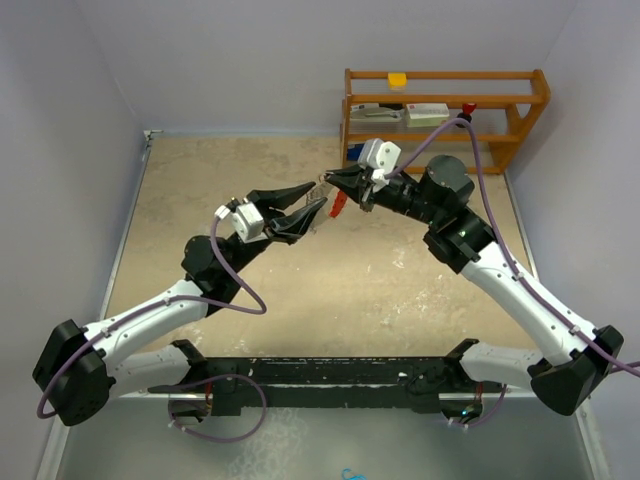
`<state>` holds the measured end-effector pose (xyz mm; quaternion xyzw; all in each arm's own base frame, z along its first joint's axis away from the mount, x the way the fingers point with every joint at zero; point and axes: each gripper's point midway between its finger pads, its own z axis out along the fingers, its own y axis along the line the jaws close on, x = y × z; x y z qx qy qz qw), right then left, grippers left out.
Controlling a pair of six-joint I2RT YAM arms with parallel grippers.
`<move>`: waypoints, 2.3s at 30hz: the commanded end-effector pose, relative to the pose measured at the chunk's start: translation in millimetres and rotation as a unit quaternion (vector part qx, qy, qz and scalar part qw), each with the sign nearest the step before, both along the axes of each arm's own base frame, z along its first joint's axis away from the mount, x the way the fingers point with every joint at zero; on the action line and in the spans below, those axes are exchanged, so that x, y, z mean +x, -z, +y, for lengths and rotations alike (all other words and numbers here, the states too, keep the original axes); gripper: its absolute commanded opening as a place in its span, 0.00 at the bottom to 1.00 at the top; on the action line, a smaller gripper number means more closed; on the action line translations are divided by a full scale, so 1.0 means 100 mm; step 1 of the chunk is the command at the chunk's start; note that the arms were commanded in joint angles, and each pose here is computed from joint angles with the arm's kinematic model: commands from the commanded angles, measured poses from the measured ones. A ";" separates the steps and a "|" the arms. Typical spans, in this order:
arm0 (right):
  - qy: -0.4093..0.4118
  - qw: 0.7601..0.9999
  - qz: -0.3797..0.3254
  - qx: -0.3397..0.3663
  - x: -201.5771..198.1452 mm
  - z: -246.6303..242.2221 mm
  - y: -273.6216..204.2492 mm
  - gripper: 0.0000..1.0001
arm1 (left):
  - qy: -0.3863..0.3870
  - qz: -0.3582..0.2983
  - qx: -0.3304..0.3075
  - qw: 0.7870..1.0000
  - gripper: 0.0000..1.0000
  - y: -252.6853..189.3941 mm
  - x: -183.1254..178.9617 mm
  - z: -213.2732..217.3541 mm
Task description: Remove the keys from the keyring
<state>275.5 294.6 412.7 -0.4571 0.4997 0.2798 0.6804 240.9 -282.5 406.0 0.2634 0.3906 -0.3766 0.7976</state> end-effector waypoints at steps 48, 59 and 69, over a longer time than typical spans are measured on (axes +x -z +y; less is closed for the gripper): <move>-0.010 0.999 -0.028 0.025 -0.08 0.09 -0.36 0.00 | -0.142 -0.024 -0.056 0.988 0.23 -0.04 0.47 0.15; -0.011 1.000 -0.015 0.019 -0.11 0.10 -0.31 0.00 | -0.190 -0.034 -0.085 0.977 0.25 -0.15 0.53 0.33; -0.003 1.000 -0.016 0.014 -0.08 0.10 -0.27 0.00 | -0.148 -0.051 -0.105 0.982 0.32 -0.22 0.39 0.28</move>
